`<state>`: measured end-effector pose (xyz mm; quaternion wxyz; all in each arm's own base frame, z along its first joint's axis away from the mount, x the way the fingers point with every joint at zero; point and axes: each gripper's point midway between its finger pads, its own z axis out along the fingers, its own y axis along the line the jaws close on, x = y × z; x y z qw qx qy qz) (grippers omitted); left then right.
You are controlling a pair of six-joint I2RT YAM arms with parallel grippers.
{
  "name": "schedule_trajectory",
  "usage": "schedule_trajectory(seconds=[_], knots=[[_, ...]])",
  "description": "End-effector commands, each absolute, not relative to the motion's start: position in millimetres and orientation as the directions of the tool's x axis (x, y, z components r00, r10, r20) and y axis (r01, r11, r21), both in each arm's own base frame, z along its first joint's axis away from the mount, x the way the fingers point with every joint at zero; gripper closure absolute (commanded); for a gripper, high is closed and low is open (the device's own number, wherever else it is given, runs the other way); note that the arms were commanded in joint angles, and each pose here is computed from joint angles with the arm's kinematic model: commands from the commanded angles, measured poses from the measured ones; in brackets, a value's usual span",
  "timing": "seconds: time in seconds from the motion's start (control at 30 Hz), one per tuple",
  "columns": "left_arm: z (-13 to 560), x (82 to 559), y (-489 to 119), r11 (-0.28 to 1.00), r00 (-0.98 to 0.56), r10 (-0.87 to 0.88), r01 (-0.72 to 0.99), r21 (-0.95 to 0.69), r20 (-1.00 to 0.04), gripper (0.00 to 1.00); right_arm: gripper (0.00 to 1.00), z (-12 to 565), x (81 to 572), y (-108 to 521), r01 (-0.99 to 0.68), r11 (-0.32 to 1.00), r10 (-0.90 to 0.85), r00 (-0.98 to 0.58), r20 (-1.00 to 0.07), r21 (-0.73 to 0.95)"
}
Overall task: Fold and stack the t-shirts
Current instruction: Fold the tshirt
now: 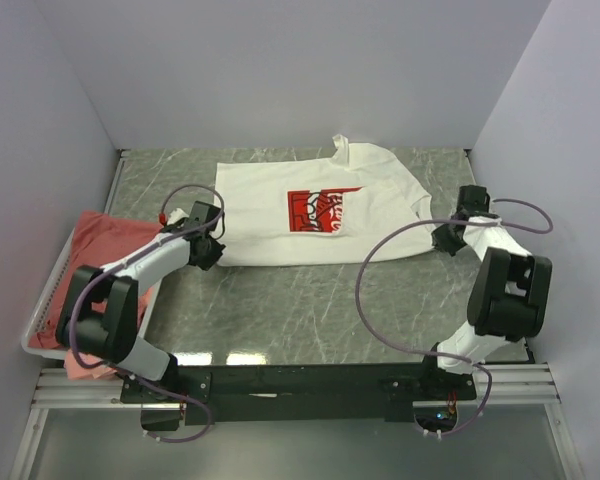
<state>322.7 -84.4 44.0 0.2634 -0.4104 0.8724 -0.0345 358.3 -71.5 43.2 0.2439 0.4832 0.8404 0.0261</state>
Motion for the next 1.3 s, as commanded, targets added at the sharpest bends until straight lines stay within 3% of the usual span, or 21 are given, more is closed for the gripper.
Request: schedule_trajectory(seconds=[0.0, 0.37, 0.67, 0.73, 0.77, 0.8, 0.83, 0.87, 1.03, 1.2, 1.27], knots=[[63, 311, -71, 0.656, -0.494, -0.728, -0.704, -0.273, -0.475, 0.99, 1.0, 79, 337, -83, 0.812, 0.495, 0.841, -0.359, -0.403, 0.308], [67, 252, -55, 0.61, -0.458, -0.767, -0.739, -0.288, -0.449, 0.99, 1.0, 72, 257, -66, 0.855, 0.446, 0.873, -0.35, -0.34, 0.264], [67, 220, -50, 0.569, -0.418, -0.804, -0.747, -0.343, -0.423, 0.99, 0.98, 75, 212, -60, 0.869, 0.398, 0.881, -0.273, -0.387, 0.293], [67, 218, -51, 0.57, -0.422, -0.804, -0.748, -0.34, -0.419, 0.94, 0.88, 80, 210, -58, 0.859, 0.407, 0.878, -0.275, -0.39, 0.309], [70, 218, -51, 0.57, -0.419, -0.804, -0.744, -0.348, -0.421, 0.83, 0.65, 82, 210, -58, 0.858, 0.409, 0.877, -0.275, -0.393, 0.312], [72, 218, -51, 0.577, -0.424, -0.8, -0.739, -0.348, -0.425, 0.77, 0.5, 84, 209, -58, 0.858, 0.407, 0.876, -0.27, -0.399, 0.312], [81, 220, -49, 0.578, -0.414, -0.799, -0.731, -0.363, -0.437, 0.62, 0.3, 87, 210, -60, 0.858, 0.408, 0.873, -0.267, -0.408, 0.313], [86, 220, -48, 0.586, -0.415, -0.791, -0.724, -0.364, -0.449, 0.56, 0.25, 93, 211, -62, 0.853, 0.419, 0.864, -0.27, -0.424, 0.311], [152, 257, -54, 0.641, -0.377, -0.753, -0.605, -0.473, -0.539, 0.42, 0.2, 124, 242, -57, 0.756, 0.511, 0.828, -0.304, -0.472, 0.41], [201, 328, -72, 0.718, -0.404, -0.681, -0.535, -0.446, -0.612, 0.42, 0.16, 162, 307, -36, 0.621, 0.643, 0.75, -0.39, -0.535, 0.449], [184, 355, -77, 0.75, -0.455, -0.637, -0.552, -0.365, -0.622, 0.43, 0.18, 174, 341, -22, 0.56, 0.705, 0.699, -0.441, -0.564, 0.436]])
